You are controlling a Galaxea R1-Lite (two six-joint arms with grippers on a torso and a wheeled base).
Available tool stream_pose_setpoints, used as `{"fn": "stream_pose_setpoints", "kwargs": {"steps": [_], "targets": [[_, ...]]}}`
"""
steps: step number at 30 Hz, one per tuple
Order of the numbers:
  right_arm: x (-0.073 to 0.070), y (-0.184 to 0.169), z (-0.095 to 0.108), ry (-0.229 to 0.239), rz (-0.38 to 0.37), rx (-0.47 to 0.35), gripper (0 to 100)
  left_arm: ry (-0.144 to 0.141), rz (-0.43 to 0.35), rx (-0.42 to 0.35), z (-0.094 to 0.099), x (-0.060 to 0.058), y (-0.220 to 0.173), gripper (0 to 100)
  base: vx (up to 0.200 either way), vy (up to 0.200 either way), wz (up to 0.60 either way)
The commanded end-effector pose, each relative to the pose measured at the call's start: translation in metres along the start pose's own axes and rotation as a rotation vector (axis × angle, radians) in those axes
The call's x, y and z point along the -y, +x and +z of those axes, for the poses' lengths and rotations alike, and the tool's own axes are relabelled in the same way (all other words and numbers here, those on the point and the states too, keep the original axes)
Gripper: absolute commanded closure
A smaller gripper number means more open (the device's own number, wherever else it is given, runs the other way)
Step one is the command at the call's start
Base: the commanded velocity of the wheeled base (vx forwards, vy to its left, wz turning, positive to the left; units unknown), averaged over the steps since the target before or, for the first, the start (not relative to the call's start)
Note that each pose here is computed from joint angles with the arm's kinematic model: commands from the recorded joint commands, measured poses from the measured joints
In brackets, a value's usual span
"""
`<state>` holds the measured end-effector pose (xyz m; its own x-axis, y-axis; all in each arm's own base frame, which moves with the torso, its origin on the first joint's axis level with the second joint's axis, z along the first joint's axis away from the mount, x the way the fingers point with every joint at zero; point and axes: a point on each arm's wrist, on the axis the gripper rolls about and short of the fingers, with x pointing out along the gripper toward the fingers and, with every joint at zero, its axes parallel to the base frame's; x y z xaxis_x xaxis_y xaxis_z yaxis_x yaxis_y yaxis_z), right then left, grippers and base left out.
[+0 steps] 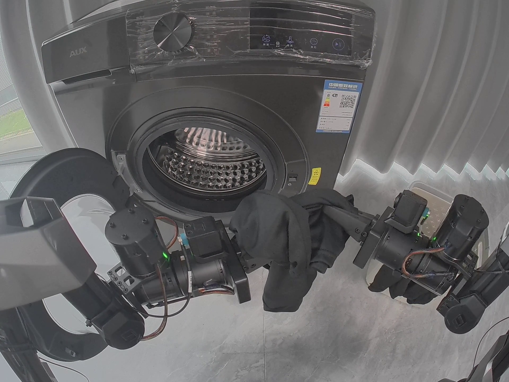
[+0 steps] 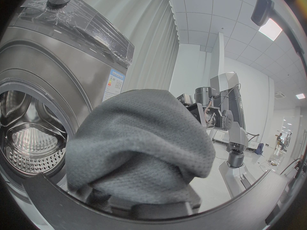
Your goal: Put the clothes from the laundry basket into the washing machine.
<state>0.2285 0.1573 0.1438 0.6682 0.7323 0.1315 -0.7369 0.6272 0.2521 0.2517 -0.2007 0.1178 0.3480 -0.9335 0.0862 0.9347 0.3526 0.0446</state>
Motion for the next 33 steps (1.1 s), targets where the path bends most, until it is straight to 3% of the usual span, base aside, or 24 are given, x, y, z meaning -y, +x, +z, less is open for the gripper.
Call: {"fn": "stream_pose_setpoints", "kwargs": {"steps": [1, 6, 8, 11, 12, 14, 16, 18, 23, 28, 33], "targets": [[-0.001, -0.003, -0.004, 0.002, 0.0, -0.019, 0, 0.003, 0.001, 0.006, 0.002, 0.0, 0.0, 100, 0.0, 0.0, 0.0], [0.001, -0.014, -0.016, 0.009, -0.027, -0.078, 0, -0.002, 0.033, -0.004, 0.0, 0.001, -0.001, 100, 0.0, 0.0, 0.0], [0.002, -0.014, -0.012, 0.004, -0.031, -0.065, 0, -0.005, 0.034, -0.009, -0.001, 0.002, -0.002, 100, 0.0, 0.0, 0.0], [0.003, -0.004, 0.011, -0.03, -0.018, 0.039, 0, -0.019, 0.031, -0.031, -0.006, 0.006, -0.005, 100, 0.0, 0.0, 0.0], [0.003, -0.004, 0.011, -0.03, -0.018, 0.039, 0, -0.019, 0.031, -0.031, -0.006, 0.006, -0.005, 100, 0.0, 0.0, 0.0], [-0.008, -0.003, 0.026, -0.047, 0.025, 0.091, 0, -0.027, 0.031, -0.044, -0.01, 0.006, -0.006, 100, 0.0, 0.0, 0.0], [-0.019, 0.0, 0.025, -0.045, 0.065, 0.089, 0, -0.034, 0.032, -0.054, -0.014, 0.005, -0.006, 100, 0.0, 0.0, 0.0], [-0.02, 0.001, 0.024, -0.044, 0.069, 0.086, 0, -0.035, 0.032, -0.056, -0.014, 0.005, -0.006, 100, 0.0, 0.0, 0.0], [-0.012, 0.017, -0.006, -0.075, 0.06, -0.007, 0, -0.052, 0.034, -0.09, -0.027, 0.004, -0.003, 100, 0.0, 0.0, 0.0], [-0.01, 0.032, -0.033, -0.071, 0.069, -0.08, 0, -0.057, 0.027, -0.096, -0.03, 0.005, -0.001, 100, 0.0, 0.0, 0.0], [0.001, 0.046, -0.052, -0.064, 0.049, -0.12, 0, -0.06, 0.011, -0.102, -0.03, 0.011, -0.002, 100, 0.0, 0.0, 0.0]]}}
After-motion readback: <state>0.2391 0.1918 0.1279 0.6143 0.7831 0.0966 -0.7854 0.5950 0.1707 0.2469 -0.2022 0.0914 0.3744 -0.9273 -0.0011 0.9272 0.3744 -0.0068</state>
